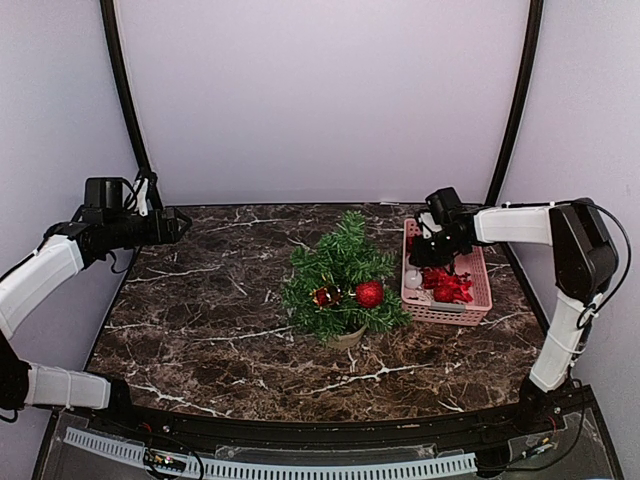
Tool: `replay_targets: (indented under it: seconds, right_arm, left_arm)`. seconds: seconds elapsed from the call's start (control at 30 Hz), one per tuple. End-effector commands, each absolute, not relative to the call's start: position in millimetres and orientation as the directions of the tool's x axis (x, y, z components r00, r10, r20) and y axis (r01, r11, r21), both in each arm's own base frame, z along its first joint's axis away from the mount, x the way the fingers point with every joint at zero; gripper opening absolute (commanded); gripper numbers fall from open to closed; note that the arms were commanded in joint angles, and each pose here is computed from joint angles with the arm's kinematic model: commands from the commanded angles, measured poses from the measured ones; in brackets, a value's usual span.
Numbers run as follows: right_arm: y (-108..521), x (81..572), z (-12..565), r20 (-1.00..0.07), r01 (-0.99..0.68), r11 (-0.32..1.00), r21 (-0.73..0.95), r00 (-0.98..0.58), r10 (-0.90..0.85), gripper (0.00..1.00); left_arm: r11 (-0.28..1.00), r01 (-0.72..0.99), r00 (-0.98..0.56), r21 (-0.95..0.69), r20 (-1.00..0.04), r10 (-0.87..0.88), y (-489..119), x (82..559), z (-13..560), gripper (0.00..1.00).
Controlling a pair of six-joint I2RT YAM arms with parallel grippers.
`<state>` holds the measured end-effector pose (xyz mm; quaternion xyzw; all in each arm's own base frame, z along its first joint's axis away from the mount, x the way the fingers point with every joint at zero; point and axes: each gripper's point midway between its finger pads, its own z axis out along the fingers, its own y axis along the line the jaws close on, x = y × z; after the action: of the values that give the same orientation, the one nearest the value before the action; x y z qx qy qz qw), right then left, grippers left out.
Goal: Decorate the small christmas tree
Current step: Pick up the ornament ball from the bin.
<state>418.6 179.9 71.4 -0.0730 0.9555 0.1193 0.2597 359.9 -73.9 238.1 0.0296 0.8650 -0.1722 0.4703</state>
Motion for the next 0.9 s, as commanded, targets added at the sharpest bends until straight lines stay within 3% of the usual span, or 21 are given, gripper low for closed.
replay_targets:
  seconds: [0.0,0.33,0.47,0.87]
  right_arm:
    - [182,423,78,-0.545,-0.190,0.962,0.197,-0.837,-0.053,0.22]
    - [185,416,75,-0.535,-0.192,0.959,0.207,-0.843,-0.053,0.11]
    - [185,416,78,-0.543,-0.192,0.959,0.209,-0.838,-0.049,0.00]
    - [164,412,165,-0.685,-0.176,0.973,0.152,-0.729,-0.025,0.00]
  left_arm:
    - [0.938,0.215,-0.536,-0.272,-0.836,-0.119,-72,356,244,0.96]
    - [0.936,0.219,-0.533,-0.276,-0.837,-0.122,-72,355,245,0.96]
    - [0.936,0.218,-0.531,-0.277,-0.838,-0.124,-72,354,245,0.95]
    - [0.918,0.277,-0.484,-0.285,-0.866,-0.122,-80,347,257,0.95]
